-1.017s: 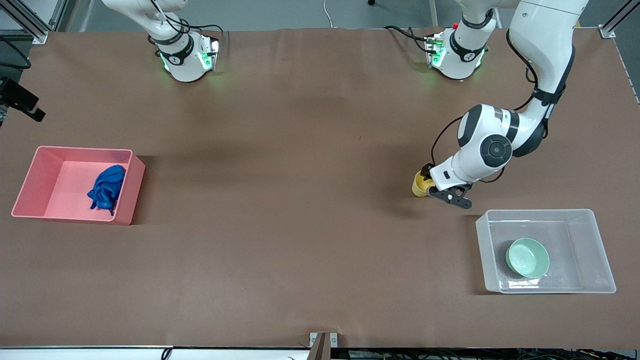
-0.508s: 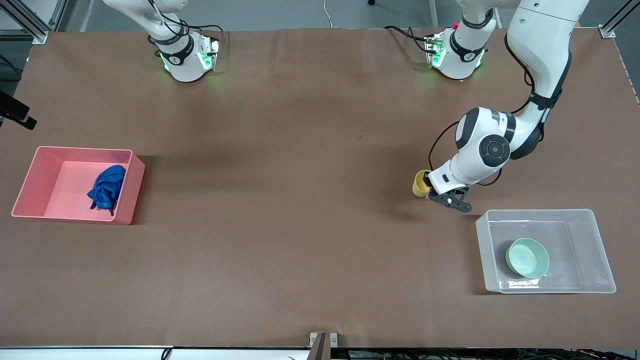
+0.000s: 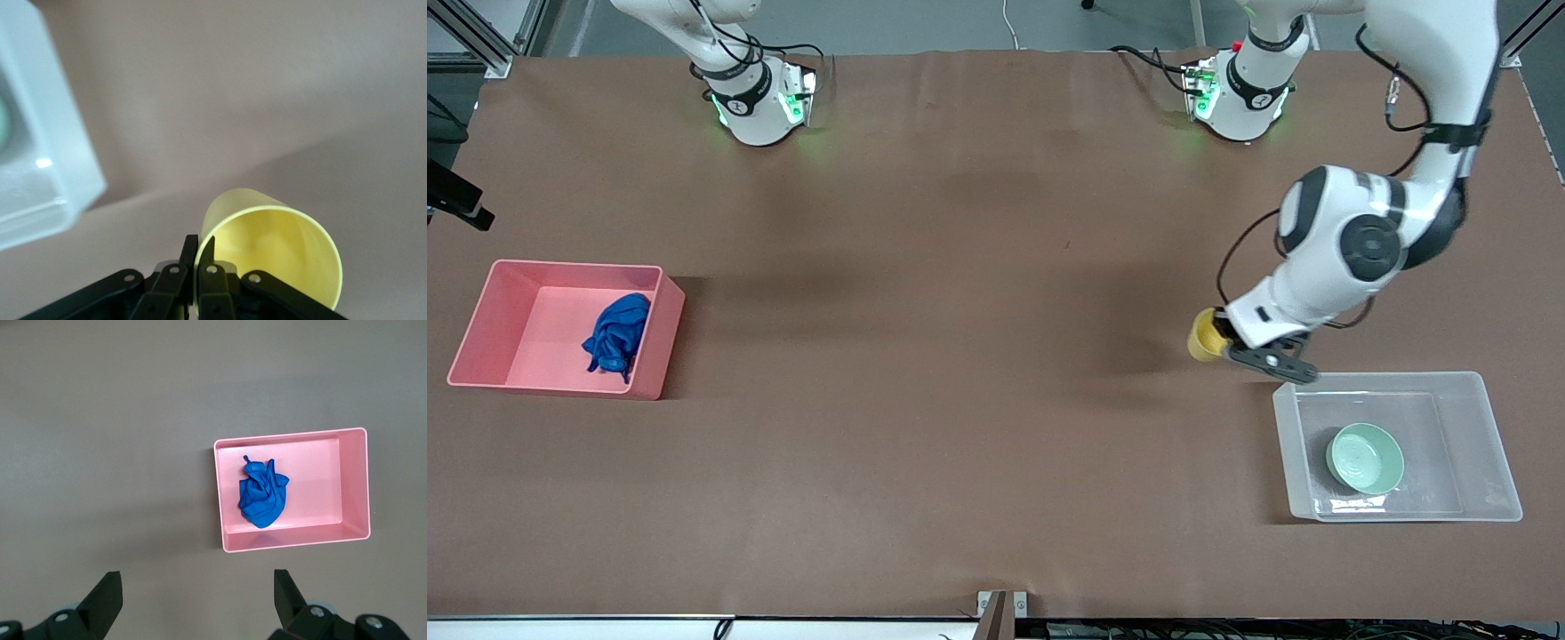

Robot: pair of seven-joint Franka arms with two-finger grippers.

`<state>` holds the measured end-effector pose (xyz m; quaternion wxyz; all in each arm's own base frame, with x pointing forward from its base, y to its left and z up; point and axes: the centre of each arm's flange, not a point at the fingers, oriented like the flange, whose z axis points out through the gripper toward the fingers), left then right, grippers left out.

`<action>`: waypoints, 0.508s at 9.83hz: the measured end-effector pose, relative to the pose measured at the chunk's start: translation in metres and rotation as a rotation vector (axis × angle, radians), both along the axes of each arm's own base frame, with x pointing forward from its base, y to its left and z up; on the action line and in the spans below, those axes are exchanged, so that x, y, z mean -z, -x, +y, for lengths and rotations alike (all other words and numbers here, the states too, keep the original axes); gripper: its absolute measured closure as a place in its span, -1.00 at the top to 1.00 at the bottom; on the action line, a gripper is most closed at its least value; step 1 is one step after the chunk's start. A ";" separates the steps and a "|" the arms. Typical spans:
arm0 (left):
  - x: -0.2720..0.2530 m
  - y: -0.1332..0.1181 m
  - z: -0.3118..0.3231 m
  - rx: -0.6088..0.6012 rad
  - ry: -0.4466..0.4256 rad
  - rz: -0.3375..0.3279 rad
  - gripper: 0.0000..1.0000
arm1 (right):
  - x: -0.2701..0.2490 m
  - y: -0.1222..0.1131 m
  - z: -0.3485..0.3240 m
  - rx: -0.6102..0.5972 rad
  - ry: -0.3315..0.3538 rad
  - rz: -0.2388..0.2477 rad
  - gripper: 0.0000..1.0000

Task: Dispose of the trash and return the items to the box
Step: 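Carry the yellow cup into the green bowl with the left gripper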

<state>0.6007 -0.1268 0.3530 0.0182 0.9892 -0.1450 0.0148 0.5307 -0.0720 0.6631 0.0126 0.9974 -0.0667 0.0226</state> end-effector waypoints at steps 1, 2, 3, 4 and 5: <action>-0.017 -0.018 0.029 -0.038 -0.008 -0.031 -0.94 | -0.001 0.000 0.002 -0.003 0.000 -0.002 1.00; -0.026 -0.035 0.063 -0.075 -0.020 -0.061 -0.94 | -0.001 -0.001 0.003 -0.005 0.000 -0.003 1.00; -0.031 -0.054 0.099 -0.104 -0.038 -0.088 -0.94 | -0.001 -0.001 0.003 -0.005 0.000 -0.003 1.00; -0.030 -0.072 0.129 -0.126 -0.058 -0.106 -0.94 | -0.001 -0.001 0.002 -0.004 0.001 -0.004 1.00; -0.021 -0.087 0.154 -0.153 -0.072 -0.111 -0.94 | -0.001 -0.001 0.002 -0.003 0.001 -0.004 1.00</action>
